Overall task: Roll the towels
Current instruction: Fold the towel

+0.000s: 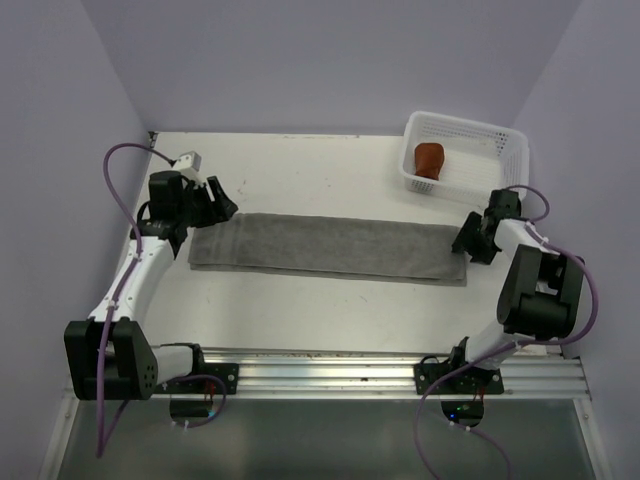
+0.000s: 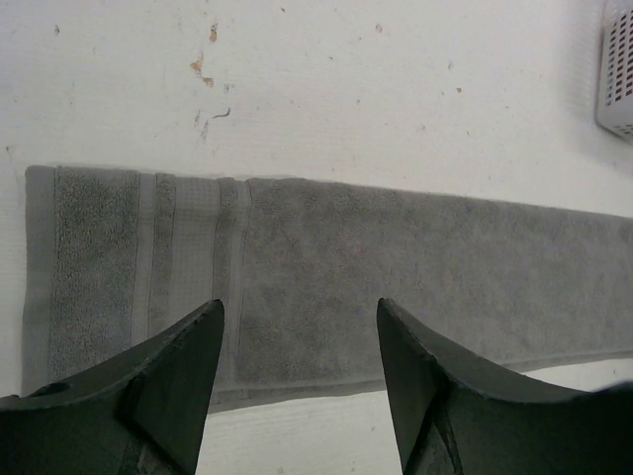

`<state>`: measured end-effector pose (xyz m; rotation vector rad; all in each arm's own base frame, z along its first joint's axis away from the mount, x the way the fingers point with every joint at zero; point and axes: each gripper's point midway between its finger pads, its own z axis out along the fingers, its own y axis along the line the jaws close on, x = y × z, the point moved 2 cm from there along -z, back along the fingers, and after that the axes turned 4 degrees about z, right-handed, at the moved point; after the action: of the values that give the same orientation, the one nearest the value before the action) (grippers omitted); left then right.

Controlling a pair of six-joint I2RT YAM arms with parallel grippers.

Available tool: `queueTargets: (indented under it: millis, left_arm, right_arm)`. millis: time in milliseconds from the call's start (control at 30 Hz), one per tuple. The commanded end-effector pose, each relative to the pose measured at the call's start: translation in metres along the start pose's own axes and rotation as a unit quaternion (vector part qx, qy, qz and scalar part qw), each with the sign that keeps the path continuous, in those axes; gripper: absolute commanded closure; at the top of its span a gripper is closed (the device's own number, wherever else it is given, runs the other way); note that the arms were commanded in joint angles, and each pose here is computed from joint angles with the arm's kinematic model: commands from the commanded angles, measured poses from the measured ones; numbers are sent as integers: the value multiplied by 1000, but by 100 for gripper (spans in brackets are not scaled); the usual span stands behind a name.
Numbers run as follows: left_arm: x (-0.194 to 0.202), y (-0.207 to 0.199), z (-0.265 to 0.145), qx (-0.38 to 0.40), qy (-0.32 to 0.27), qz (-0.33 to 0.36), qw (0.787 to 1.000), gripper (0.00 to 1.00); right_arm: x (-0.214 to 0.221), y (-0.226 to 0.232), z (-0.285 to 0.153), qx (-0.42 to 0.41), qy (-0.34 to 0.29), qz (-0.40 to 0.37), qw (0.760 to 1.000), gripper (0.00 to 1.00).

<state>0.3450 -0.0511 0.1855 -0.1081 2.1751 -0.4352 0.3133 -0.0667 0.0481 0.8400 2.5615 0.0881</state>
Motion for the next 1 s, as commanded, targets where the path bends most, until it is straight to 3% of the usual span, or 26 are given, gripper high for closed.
queueTargets:
  millis: [0,267,400,600,633,733,967]
  left_arm:
    - [-6,0,1,0,-8,19,1000,33]
    - [0,0,3,5,5,14,1000,32]
    - [3,0,3,5,9,14,1000,31]
    - [5,0,3,8,12,14,1000,31]
    - [4,-1,2,8,9,14,1000,30]
    - [6,-1,2,9,11,14,1000,30]
    - [8,-3,3,18,13,12,1000,30]
  right_arm:
    - [-7,4,8,9,-16,-25,1000,42]
    - [4,-4,15,45,-3,-49,998,48]
    - [5,-9,16,66,2,-54,996,58]
    - [5,-13,14,85,14,-51,995,82]
    - [3,-13,9,90,14,-51,995,89]
    - [-9,-13,-12,97,-10,-48,994,96]
    - [-35,10,-66,62,-69,-54,994,100]
